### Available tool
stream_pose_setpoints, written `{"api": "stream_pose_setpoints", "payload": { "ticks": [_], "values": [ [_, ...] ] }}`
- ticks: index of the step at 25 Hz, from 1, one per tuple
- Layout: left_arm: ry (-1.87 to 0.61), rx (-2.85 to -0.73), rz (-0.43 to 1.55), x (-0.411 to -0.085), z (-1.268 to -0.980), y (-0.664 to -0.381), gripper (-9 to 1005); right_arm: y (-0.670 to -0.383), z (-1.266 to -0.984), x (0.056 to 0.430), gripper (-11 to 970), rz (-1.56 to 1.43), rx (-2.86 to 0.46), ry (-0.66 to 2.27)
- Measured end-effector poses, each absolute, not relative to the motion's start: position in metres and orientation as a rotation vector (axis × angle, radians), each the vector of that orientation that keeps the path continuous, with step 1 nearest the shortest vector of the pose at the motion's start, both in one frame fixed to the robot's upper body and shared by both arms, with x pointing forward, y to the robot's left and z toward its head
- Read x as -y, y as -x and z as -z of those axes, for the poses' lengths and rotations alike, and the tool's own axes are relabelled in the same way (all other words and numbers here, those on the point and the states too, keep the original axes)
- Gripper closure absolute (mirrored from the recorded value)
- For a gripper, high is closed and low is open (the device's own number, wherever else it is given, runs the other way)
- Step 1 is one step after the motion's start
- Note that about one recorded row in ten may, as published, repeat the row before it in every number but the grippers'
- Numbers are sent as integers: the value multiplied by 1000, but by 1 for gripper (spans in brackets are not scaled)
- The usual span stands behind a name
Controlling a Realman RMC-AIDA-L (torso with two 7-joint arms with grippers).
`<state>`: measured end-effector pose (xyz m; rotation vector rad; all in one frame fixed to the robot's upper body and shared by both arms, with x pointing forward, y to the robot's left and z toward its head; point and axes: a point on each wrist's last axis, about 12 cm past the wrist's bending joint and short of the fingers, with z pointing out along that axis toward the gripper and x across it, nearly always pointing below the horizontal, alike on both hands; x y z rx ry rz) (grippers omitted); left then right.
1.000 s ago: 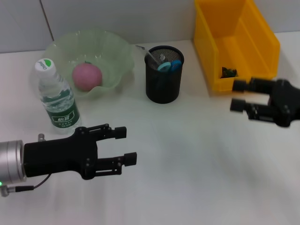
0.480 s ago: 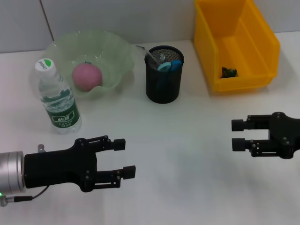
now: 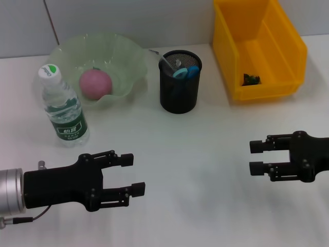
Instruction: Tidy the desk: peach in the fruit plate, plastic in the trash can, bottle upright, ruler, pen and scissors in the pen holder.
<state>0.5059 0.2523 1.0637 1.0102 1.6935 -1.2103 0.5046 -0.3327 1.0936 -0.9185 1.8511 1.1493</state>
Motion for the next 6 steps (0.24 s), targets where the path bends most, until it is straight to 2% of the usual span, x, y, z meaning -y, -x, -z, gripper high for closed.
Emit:
{"api": "stream_pose_setpoints", "payload": {
  "ticks": [6],
  "values": [
    [-1013, -1693, 1201, -254, -1065, -507, 200, -505, -1091, 327, 307, -1145, -1848, 926]
  ]
}}
